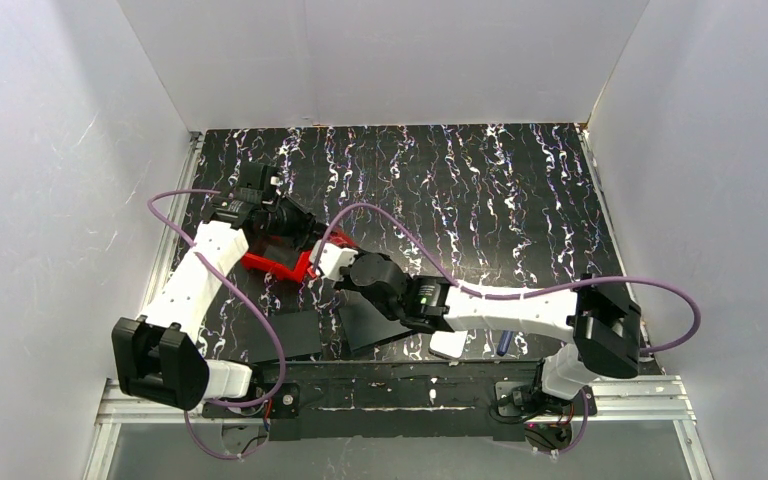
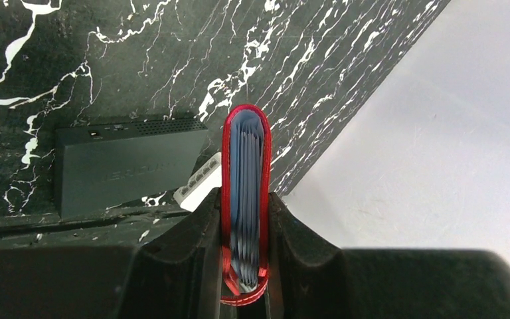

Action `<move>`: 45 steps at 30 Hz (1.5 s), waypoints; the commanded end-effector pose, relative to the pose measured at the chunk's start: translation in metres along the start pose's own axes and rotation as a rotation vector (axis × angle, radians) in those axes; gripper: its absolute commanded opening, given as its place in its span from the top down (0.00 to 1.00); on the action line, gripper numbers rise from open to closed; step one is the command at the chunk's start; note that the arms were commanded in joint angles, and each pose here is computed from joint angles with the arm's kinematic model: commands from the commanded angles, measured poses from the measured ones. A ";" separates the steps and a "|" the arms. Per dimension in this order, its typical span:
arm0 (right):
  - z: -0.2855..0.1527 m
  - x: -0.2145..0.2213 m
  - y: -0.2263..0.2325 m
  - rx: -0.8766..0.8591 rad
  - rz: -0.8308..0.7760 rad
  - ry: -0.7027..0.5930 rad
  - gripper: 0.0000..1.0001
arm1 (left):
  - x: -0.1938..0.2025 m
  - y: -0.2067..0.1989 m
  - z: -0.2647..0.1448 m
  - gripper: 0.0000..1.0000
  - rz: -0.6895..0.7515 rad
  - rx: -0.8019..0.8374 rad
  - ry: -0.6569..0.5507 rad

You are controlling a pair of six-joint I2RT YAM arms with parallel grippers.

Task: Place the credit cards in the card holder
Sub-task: Close the card holder at the center of the board.

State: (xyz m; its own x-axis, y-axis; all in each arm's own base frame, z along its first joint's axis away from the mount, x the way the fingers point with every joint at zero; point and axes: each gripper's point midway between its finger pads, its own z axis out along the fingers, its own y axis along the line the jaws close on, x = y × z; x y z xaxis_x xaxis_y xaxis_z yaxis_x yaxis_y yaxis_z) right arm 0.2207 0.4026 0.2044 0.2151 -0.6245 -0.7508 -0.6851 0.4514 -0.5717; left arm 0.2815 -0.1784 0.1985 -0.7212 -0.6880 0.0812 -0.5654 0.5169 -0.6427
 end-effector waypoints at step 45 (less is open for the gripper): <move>-0.003 0.156 -0.066 -0.204 1.390 0.206 0.32 | 0.052 -0.039 0.111 1.00 0.443 0.545 0.267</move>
State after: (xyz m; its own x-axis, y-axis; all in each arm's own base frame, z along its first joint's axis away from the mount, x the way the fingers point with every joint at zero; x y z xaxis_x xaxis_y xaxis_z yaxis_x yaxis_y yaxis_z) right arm 0.3073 0.3109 0.1892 -0.8033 0.5178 -0.2942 -0.1989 0.2323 0.9521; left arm 0.3263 -0.2848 0.1929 -0.8891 -0.4366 -0.1371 0.0292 0.2449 -0.9691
